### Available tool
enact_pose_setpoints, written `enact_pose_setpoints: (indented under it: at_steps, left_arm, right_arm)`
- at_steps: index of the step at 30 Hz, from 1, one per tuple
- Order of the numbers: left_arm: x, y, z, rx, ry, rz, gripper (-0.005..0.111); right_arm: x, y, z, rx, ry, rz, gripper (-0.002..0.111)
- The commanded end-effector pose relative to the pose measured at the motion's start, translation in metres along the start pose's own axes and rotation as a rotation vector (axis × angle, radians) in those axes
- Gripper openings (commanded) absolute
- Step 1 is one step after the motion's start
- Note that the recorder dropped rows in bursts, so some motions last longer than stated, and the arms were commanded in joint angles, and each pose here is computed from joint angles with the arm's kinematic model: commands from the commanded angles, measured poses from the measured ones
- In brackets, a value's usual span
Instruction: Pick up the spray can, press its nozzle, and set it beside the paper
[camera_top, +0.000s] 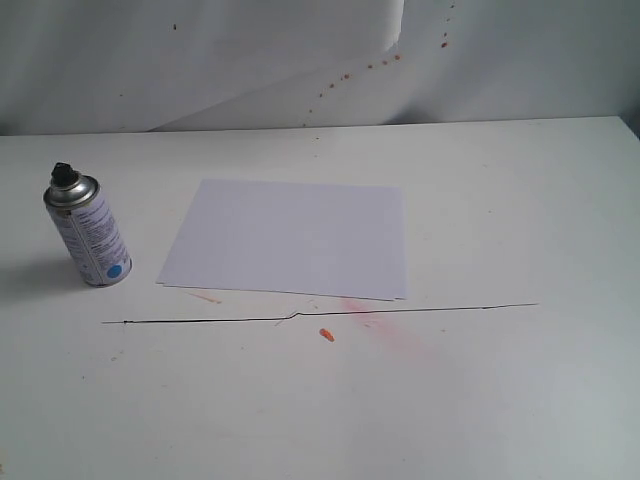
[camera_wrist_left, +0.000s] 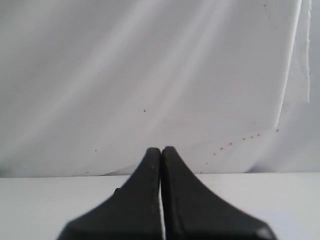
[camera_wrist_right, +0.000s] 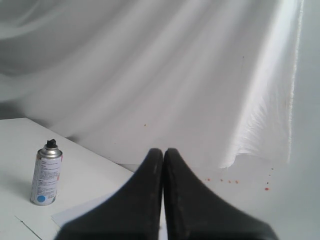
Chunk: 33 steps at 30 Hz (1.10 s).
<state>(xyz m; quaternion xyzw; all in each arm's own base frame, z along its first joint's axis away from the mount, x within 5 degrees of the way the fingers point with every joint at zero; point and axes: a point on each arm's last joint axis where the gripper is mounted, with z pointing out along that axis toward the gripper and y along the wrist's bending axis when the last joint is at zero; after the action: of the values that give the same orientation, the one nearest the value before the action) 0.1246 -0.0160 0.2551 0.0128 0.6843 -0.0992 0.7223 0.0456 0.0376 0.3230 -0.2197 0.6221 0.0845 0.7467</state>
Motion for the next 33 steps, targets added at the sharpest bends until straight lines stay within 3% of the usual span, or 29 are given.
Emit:
enact_pose_setpoints:
  at_steps: [1,8,18,22,26,33]
  left_arm:
    - [-0.020,-0.001,-0.017,-0.032,-0.002,0.048,0.000]
    - [-0.036,-0.005,-0.049,-0.036,-0.154,0.064,0.000]
    - [-0.037,-0.006,-0.051,-0.015,-0.164,-0.059,0.000]
    - [-0.022,-0.003,-0.053,-0.023,-0.097,-0.115,0.000]
    - [-0.002,0.001,-0.057,-0.065,0.010,-0.080,0.000]
    - [0.018,0.009,-0.068,-0.194,0.053,-0.060,0.000]
  right_arm:
    - [0.002,0.000,0.000,-0.001,0.006,-0.004,0.000]
    - [0.002,0.000,0.000,-0.001,0.006,-0.006,0.000]
    - [0.002,0.000,0.000,-0.001,0.006,-0.004,0.000]
    - [0.002,0.000,0.000,-0.001,0.006,-0.004,0.000]
    - [0.002,0.000,0.000,-0.001,0.006,-0.004,0.000]
    - [0.002,0.000,0.000,-0.001,0.006,-0.004,0.000]
